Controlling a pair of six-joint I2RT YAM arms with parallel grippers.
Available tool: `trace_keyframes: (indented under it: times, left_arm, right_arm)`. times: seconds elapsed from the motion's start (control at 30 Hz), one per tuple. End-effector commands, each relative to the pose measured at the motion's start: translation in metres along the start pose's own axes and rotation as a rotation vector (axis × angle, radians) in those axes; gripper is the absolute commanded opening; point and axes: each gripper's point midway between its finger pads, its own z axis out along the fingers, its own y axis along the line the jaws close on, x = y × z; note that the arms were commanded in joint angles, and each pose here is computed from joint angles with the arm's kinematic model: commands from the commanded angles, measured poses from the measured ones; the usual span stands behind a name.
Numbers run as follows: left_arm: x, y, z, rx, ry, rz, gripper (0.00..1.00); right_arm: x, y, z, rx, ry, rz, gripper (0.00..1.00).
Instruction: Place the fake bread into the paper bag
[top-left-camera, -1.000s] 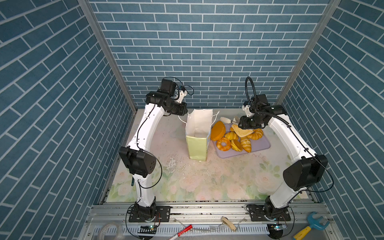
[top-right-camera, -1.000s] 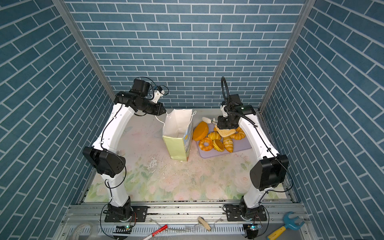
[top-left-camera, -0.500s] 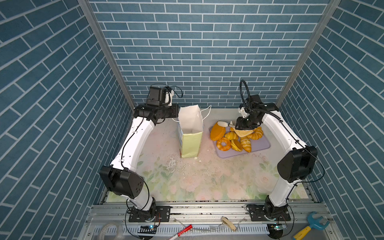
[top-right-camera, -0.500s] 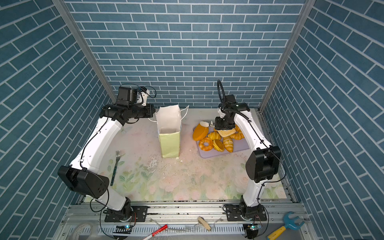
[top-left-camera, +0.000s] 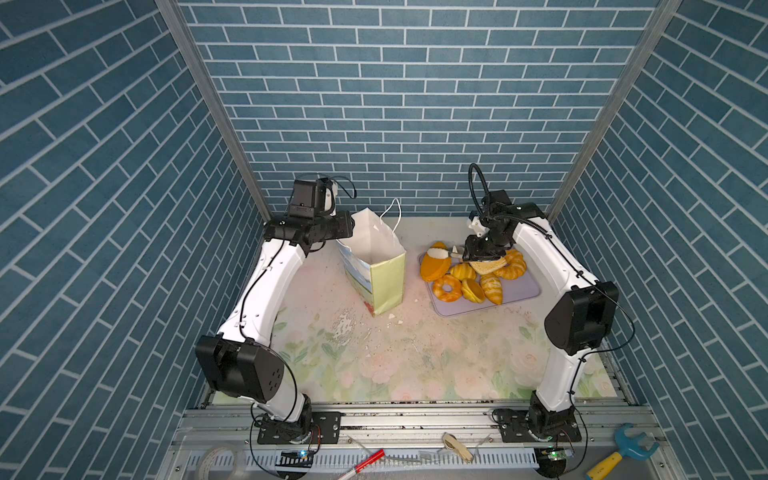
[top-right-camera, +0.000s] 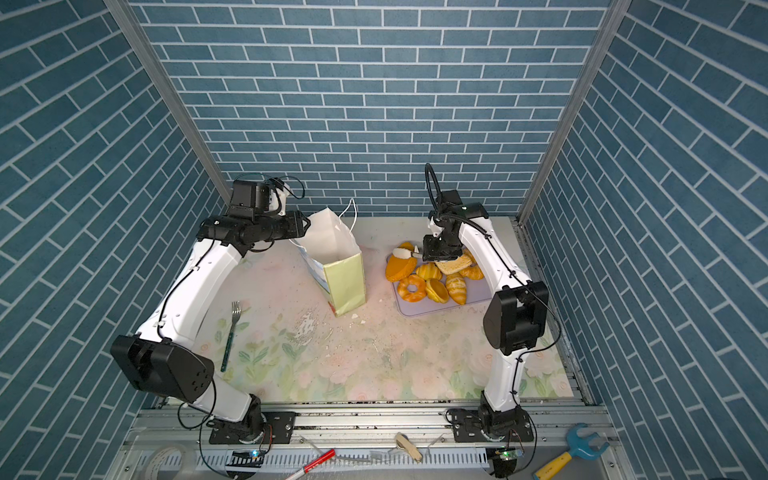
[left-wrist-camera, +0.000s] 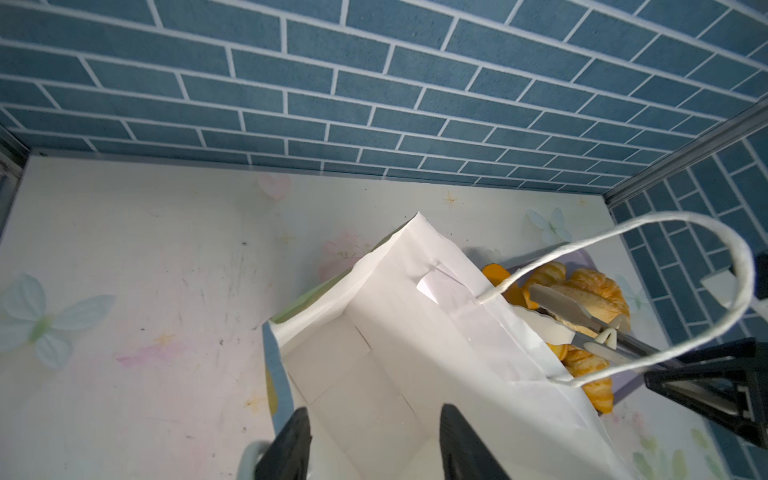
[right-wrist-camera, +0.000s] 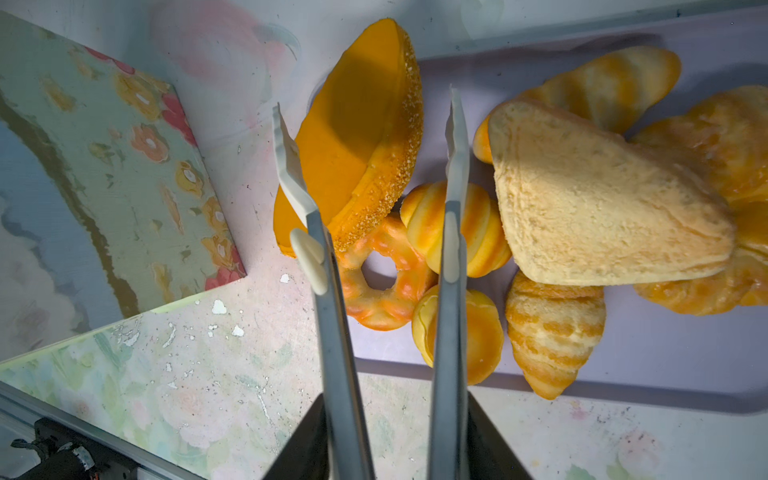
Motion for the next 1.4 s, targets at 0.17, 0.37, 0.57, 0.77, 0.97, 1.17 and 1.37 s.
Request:
trace_keyframes:
  times: [0.17, 0.37, 0.57, 0.77, 0.97, 1.17, 1.37]
  left_arm:
    - [-0.016, 0.002, -0.029, -0.037, -0.069, 0.06, 0.62]
    - [-0.022, 0.005, -0.037, -0.054, -0.091, 0.085, 0.63]
    - [-0.026, 0.008, -0.043, -0.054, -0.114, 0.092, 0.64]
    - [-0.029, 0.006, -0.045, -0.032, -0.127, 0.092, 0.64]
    - [-0.027, 0.004, -0.046, -0.014, -0.127, 0.095, 0.64]
    - [-0.023, 0.008, -0.046, -0.014, -0.126, 0.083, 0.65]
    - [-0.021, 0.01, -0.05, -0.02, -0.133, 0.068, 0.66]
  right_arm:
    - [0.006, 0.008, 0.011, -0.025, 0.055, 0.065, 0.47]
    - [0.005, 0.013, 0.02, -0.055, 0.052, 0.098, 0.48]
    - [0.01, 0.008, 0.035, -0.048, 0.08, 0.119, 0.48]
    - [0.012, 0.009, 0.047, -0.066, 0.081, 0.136, 0.44]
    - [0.011, 0.01, 0.042, -0.073, 0.04, 0.142, 0.36]
    - [0.014, 0.008, 0.035, -0.062, 0.017, 0.134, 0.26]
    - [0.014, 0.008, 0.017, -0.044, -0.028, 0.091, 0.21]
